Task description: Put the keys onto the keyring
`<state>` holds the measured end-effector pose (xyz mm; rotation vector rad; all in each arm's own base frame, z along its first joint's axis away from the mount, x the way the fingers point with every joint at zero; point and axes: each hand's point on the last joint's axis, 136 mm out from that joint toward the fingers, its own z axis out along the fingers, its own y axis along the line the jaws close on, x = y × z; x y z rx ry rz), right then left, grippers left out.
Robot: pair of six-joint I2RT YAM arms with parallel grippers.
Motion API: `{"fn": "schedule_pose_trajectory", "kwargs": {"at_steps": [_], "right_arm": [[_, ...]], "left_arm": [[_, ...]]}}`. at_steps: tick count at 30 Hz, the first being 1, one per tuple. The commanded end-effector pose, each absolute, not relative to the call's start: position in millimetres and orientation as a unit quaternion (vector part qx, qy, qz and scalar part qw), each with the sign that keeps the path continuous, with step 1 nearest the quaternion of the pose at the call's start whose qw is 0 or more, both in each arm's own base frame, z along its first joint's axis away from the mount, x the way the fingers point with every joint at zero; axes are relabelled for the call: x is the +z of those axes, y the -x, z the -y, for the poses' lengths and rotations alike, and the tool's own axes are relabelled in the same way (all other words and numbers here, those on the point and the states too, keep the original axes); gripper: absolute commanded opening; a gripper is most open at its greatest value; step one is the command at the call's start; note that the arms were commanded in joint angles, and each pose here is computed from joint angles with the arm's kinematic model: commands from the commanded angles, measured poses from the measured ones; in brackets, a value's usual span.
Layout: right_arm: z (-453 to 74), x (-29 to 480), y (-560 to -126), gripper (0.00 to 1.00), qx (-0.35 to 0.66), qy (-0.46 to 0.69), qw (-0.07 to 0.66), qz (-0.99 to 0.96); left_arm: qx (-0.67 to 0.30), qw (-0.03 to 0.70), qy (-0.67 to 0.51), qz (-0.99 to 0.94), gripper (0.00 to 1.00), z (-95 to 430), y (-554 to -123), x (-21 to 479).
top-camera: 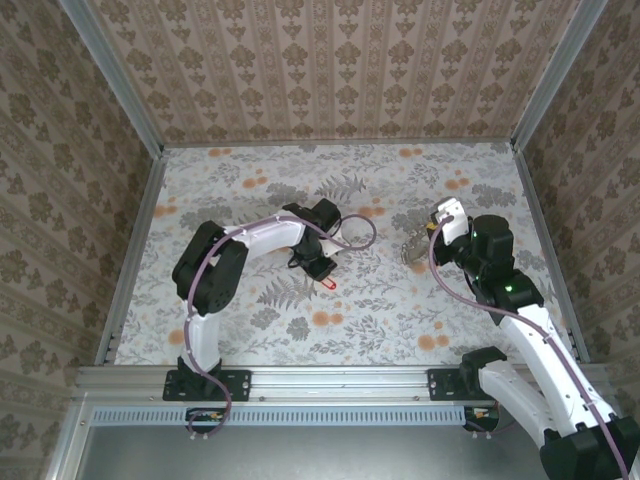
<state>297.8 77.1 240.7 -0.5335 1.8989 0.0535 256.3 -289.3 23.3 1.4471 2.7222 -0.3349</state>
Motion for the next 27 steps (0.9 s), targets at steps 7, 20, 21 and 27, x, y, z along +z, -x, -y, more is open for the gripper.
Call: {"fn": "schedule_pose_trajectory", "kwargs": {"at_steps": [7,20,21,27], "right_arm": [[-90.2,253.9,-287.4,0.0,0.032,0.28,0.557,-0.781],[-196.1,234.9,-219.2,0.0,0.221,0.542,0.478,-0.655],[-200.9,237.1,-215.9,0.0,0.237,0.545,0.481,-0.645],[-214.4,236.5,-209.5,0.0,0.257,0.564,0.472,-0.627]], "left_arm": [[-0.153,0.082,-0.565,-0.806,0.0,298.9,-244.9,71.3],[-0.262,0.282,-0.698,-0.604,0.0,309.3,-224.6,187.7],[-0.267,0.298,-0.702,-0.59,0.0,309.9,-224.5,194.5],[-0.291,0.352,-0.738,-0.497,0.0,313.2,-208.4,223.8]]}}
